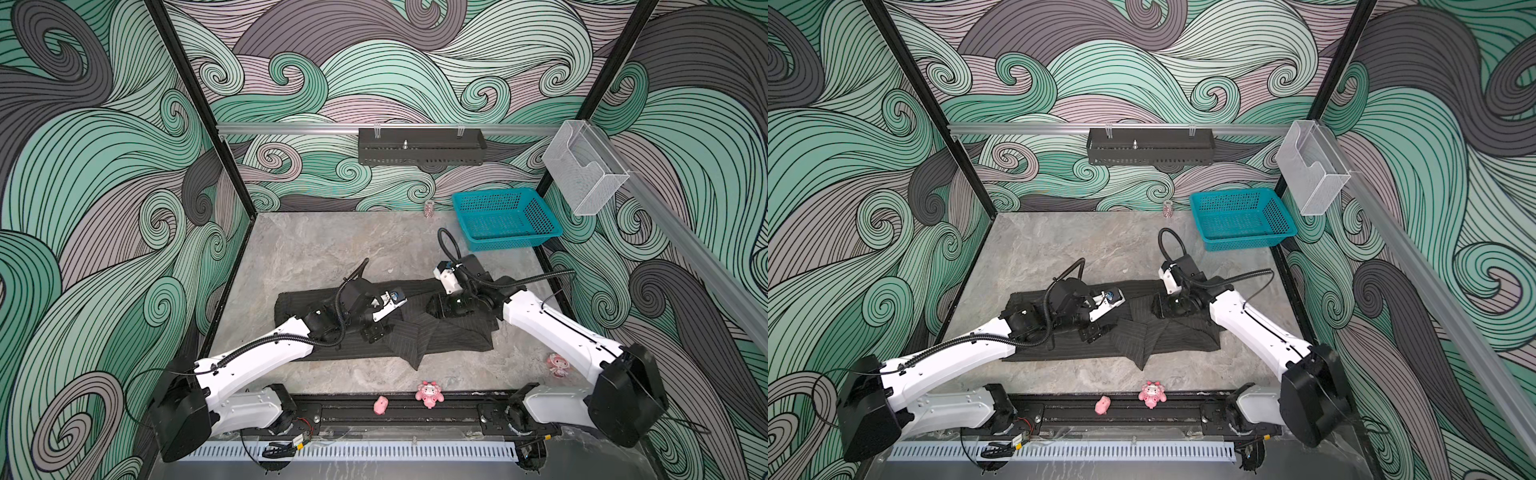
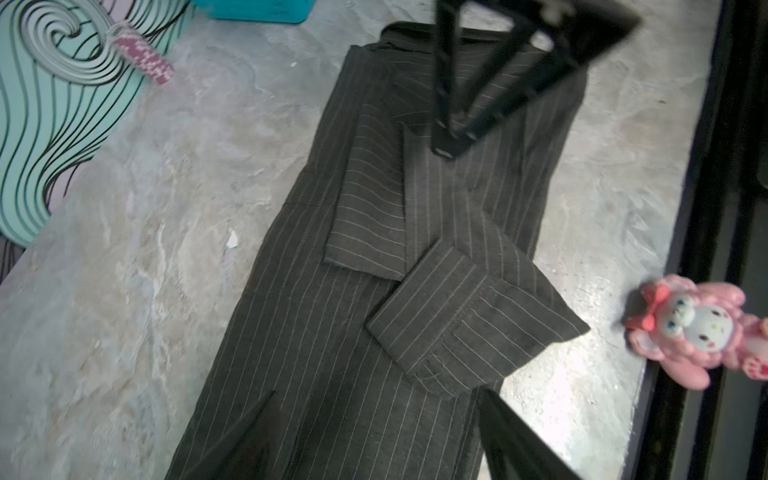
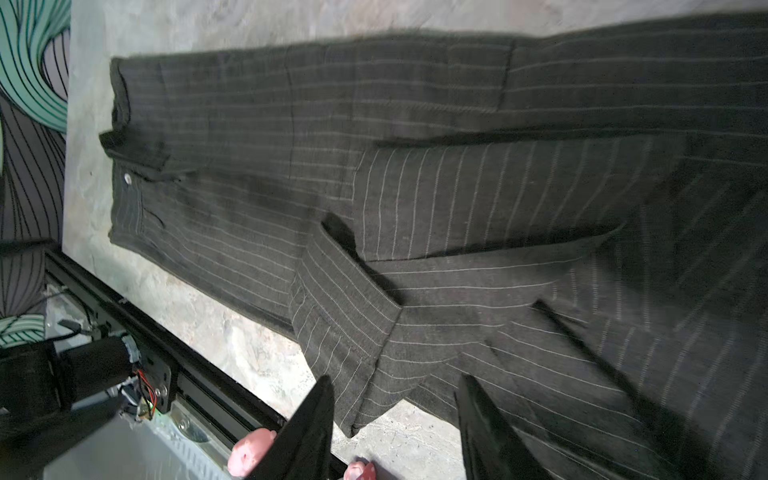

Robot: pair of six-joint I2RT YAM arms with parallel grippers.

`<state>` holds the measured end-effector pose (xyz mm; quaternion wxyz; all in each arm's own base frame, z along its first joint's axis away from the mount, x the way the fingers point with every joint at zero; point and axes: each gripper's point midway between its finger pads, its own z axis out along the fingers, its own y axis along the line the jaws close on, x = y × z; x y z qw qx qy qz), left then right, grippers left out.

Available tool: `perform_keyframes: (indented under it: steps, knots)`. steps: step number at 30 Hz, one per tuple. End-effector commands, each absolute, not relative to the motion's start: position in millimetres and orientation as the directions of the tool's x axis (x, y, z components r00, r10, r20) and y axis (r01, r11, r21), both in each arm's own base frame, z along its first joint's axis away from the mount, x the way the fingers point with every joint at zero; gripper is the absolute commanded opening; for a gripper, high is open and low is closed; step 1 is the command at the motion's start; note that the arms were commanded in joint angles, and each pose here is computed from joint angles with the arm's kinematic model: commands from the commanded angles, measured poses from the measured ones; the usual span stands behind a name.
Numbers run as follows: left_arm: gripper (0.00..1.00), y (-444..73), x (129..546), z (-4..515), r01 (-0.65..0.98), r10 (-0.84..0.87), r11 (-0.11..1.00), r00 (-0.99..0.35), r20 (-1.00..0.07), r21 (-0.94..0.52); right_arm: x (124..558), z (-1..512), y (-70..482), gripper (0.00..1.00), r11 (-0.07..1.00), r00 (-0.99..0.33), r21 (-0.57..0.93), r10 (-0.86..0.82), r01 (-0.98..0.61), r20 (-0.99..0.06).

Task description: Fold and stack the long sleeve shirts

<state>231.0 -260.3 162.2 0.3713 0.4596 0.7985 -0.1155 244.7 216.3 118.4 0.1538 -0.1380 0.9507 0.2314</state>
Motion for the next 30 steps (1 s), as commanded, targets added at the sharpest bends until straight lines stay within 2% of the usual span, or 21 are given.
perform_keyframes:
  steps: [1,5,13,20,25,30]
  knots:
    - [0.66,-239,245,155,0.591,0.432,0.806,-0.609,-0.665,-0.017,238,101,235,0.51,0.825,-0.916,0.437,-0.220,-0.358,-0.334]
    - [0.64,-219,252,151,0.447,0.295,0.891,-0.712,-0.638,-0.086,228,74,253,0.51,0.818,-0.937,0.465,-0.245,-0.338,-0.250]
    - [0.66,-169,265,172,0.288,0.107,0.946,-0.709,-0.697,-0.147,213,44,270,0.52,0.833,-0.940,0.436,-0.285,-0.340,-0.190]
    - [0.66,-149,263,184,0.259,0.064,0.952,-0.691,-0.720,-0.163,211,31,261,0.54,0.876,-0.950,0.368,-0.275,-0.311,-0.148]
    - [0.67,-146,261,188,0.258,0.057,0.951,-0.686,-0.726,-0.170,214,32,246,0.58,0.907,-0.952,0.303,-0.247,-0.293,-0.181]
    - [0.68,-148,262,186,0.256,0.049,0.950,-0.691,-0.721,-0.180,211,20,266,0.54,0.880,-0.958,0.379,-0.252,-0.285,-0.133]
